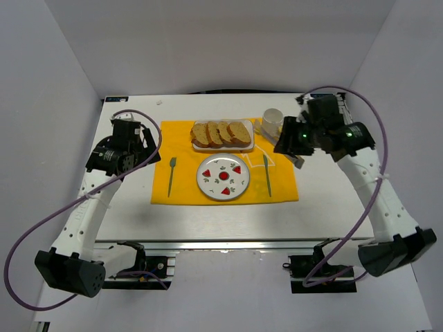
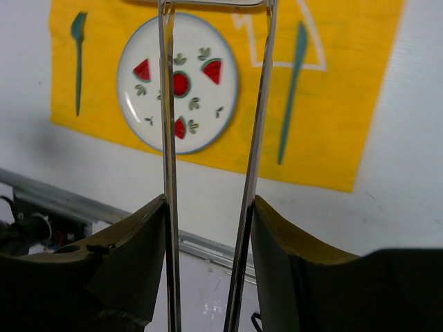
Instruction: Place the bread
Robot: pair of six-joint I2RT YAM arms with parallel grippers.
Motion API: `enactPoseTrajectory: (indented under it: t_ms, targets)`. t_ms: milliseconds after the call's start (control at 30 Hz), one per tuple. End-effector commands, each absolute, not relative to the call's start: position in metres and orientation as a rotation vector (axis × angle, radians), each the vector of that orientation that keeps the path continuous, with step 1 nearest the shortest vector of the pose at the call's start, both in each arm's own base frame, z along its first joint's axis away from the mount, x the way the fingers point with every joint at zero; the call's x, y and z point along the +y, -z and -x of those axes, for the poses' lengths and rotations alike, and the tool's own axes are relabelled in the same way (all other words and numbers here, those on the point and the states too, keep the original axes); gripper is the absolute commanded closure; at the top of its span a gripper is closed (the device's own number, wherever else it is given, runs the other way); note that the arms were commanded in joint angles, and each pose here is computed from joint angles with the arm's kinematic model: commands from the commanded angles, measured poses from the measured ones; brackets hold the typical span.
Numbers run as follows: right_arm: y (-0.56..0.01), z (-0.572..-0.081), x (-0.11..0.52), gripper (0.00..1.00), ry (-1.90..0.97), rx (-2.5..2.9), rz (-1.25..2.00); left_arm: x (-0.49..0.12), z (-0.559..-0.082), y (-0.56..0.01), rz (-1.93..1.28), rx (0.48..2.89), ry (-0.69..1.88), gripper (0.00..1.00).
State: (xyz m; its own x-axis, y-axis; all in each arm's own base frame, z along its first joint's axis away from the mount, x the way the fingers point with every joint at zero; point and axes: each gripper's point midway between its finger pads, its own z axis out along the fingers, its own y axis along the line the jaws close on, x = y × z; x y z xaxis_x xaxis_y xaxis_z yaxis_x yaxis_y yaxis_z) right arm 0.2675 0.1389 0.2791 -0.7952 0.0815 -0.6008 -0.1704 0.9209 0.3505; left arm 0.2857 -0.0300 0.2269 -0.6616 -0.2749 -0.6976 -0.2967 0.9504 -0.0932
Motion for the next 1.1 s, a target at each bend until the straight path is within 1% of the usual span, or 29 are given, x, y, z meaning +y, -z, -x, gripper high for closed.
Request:
enactPoseTrajectory:
  t_ms: [0, 33, 167, 567, 1067]
  targets:
    - [-0.291, -0.289, 0.183, 0.46, -0.554, 2.377, 0.179, -0.026, -0.282, -0.254, 0.393, 2.259, -0.031, 0.02]
    - [-0.286, -0.294, 0.198, 0.46, -0.542, 2.378, 0.257, -0.025, -0.279, -0.255, 0.392, 2.266, -0.039, 0.02]
    - [-0.269, -0.314, 0.221, 0.46, -0.5, 2.385, 0.364, -0.021, -0.274, -0.259, 0.396, 2.263, -0.058, 0.02]
    - [-0.229, -0.375, 0.238, 0.48, -0.351, 2.393, 0.459, -0.013, -0.26, -0.256, 0.42, 2.282, -0.098, 0.02]
    - [-0.194, -0.391, 0.253, 0.5, -0.36, 2.441, 0.502, -0.013, -0.257, -0.247, 0.431, 2.298, -0.105, 0.02]
